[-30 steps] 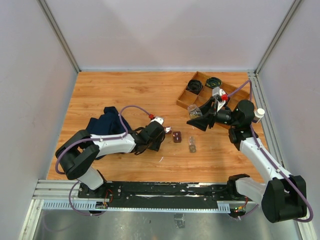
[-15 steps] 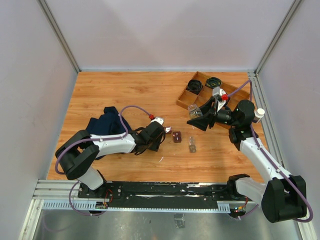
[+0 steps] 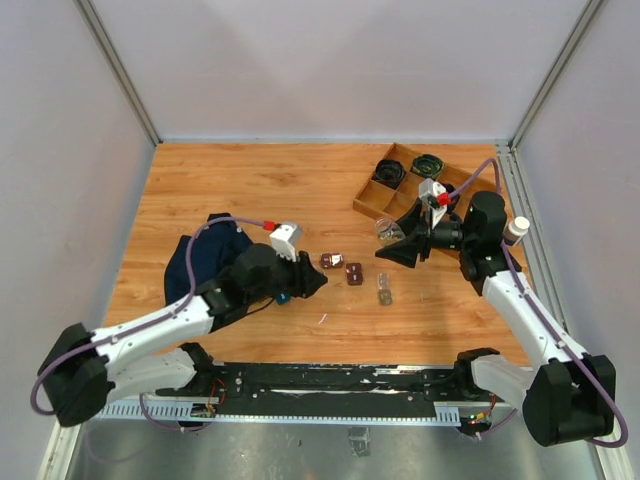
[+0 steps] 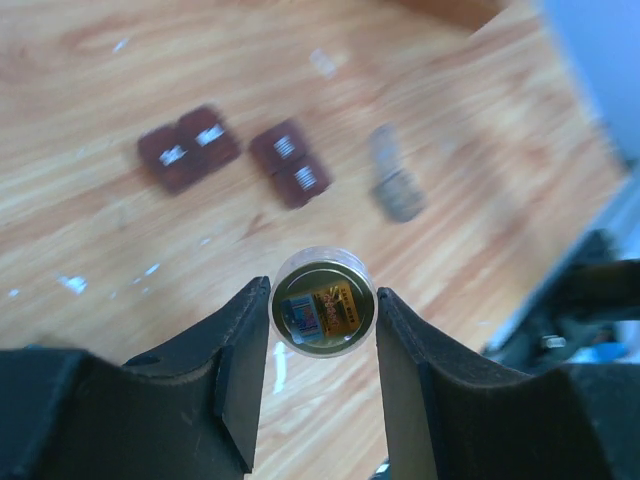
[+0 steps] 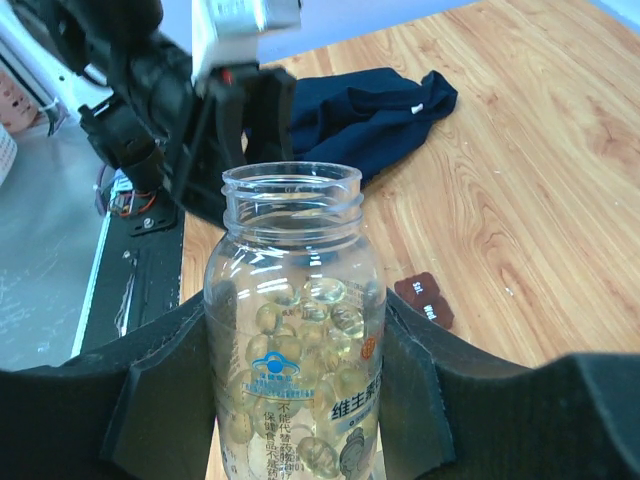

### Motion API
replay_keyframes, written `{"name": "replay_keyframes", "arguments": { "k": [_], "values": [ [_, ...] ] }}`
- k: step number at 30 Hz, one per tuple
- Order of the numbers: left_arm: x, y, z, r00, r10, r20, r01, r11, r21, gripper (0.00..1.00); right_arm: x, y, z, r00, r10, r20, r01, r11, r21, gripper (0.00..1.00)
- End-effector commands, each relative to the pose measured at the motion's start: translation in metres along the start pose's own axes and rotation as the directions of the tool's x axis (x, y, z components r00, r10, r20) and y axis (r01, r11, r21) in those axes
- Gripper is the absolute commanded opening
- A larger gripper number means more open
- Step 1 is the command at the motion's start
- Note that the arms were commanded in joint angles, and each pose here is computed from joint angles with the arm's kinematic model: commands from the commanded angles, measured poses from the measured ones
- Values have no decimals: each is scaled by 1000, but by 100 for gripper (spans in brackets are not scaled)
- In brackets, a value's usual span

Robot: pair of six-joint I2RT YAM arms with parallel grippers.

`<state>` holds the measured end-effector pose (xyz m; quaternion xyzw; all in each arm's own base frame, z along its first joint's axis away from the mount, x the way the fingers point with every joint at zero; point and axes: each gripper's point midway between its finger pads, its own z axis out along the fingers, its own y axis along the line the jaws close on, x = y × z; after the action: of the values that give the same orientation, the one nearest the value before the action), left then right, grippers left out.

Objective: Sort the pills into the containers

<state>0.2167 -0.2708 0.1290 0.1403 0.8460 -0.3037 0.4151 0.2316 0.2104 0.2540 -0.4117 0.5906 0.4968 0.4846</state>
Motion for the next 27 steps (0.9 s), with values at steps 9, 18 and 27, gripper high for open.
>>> {"name": "replay_keyframes", "arguments": {
  "k": [9,18,27],
  "values": [
    [-94,-99,-87,937,-312,155,117,701,704,25,7,31,8,962,-244,-119,229,965,-128,1],
    [-106,-102,-67,936,-324,139,138,701,700,25,29,30,23,914,-317,-252,299,948,-105,1],
    [-106,-100,-60,934,-332,133,155,710,687,25,41,33,33,884,-351,-310,325,936,-135,1]
  ]
}}
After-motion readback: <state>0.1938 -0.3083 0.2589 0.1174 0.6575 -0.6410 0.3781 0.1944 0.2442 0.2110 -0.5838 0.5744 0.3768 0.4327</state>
